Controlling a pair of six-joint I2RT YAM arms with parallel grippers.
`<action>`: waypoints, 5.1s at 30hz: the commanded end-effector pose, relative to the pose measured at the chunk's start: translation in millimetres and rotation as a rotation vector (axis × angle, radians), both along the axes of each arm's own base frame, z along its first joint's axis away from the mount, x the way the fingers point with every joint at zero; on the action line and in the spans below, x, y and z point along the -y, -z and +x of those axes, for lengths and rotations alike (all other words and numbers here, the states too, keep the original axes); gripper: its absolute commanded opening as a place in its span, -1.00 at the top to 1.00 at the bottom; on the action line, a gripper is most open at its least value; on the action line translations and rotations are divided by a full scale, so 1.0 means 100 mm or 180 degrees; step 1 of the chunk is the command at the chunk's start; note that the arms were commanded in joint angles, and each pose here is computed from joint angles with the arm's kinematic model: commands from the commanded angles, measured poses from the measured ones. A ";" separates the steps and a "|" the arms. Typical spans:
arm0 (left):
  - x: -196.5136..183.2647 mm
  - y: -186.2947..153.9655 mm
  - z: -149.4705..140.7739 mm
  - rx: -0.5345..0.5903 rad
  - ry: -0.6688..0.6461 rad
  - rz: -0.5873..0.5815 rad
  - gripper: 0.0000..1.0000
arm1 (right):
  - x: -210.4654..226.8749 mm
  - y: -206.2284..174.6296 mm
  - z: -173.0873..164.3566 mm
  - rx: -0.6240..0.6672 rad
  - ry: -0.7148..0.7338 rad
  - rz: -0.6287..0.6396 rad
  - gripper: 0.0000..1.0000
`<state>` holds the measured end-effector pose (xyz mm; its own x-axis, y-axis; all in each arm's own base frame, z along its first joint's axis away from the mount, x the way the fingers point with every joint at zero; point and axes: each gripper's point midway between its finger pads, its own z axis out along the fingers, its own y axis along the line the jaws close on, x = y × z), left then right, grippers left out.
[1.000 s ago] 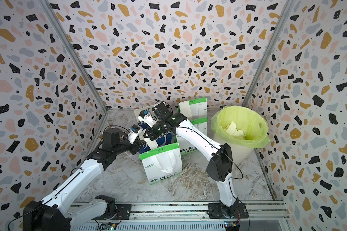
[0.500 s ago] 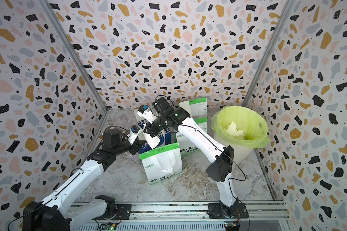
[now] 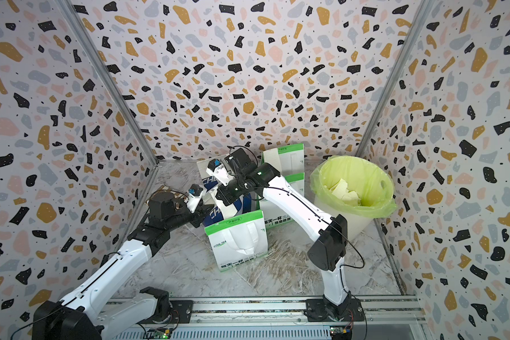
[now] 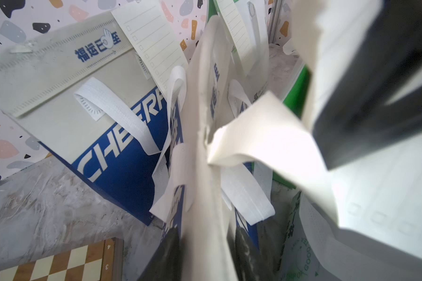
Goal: Shred takeout receipts and throw away
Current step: Tear off the takeout receipt from the takeout bag, then shred the takeout receipt.
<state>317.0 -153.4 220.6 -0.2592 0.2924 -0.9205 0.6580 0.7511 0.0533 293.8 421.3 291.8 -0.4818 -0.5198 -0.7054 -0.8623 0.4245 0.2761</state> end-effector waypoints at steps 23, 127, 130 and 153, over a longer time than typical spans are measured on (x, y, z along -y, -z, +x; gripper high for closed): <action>-0.04 -0.79 -0.35 0.0477 0.0158 -0.0012 -0.20 | 1.12 -1.06 0.14 0.0726 0.0969 0.0822 1.00; 1.46 -1.92 -1.01 0.0441 0.1876 -0.0803 0.10 | 1.36 -1.61 -0.80 0.0878 -0.0145 0.1449 1.00; 1.46 -1.98 -1.06 0.0533 0.1953 -0.0849 0.01 | 1.40 -1.62 -0.75 0.0925 -0.0005 0.1437 1.00; 1.66 -2.10 -0.90 0.0784 0.1593 -0.1505 0.85 | 1.39 -1.67 -0.62 0.0842 0.0270 0.1663 1.00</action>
<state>228.6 -317.8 417.8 -0.0025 -0.0574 -0.9983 0.9450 0.3263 -0.0212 233.8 286.5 440.9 -0.3205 -0.0784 -0.9440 -0.8929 0.3578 0.2734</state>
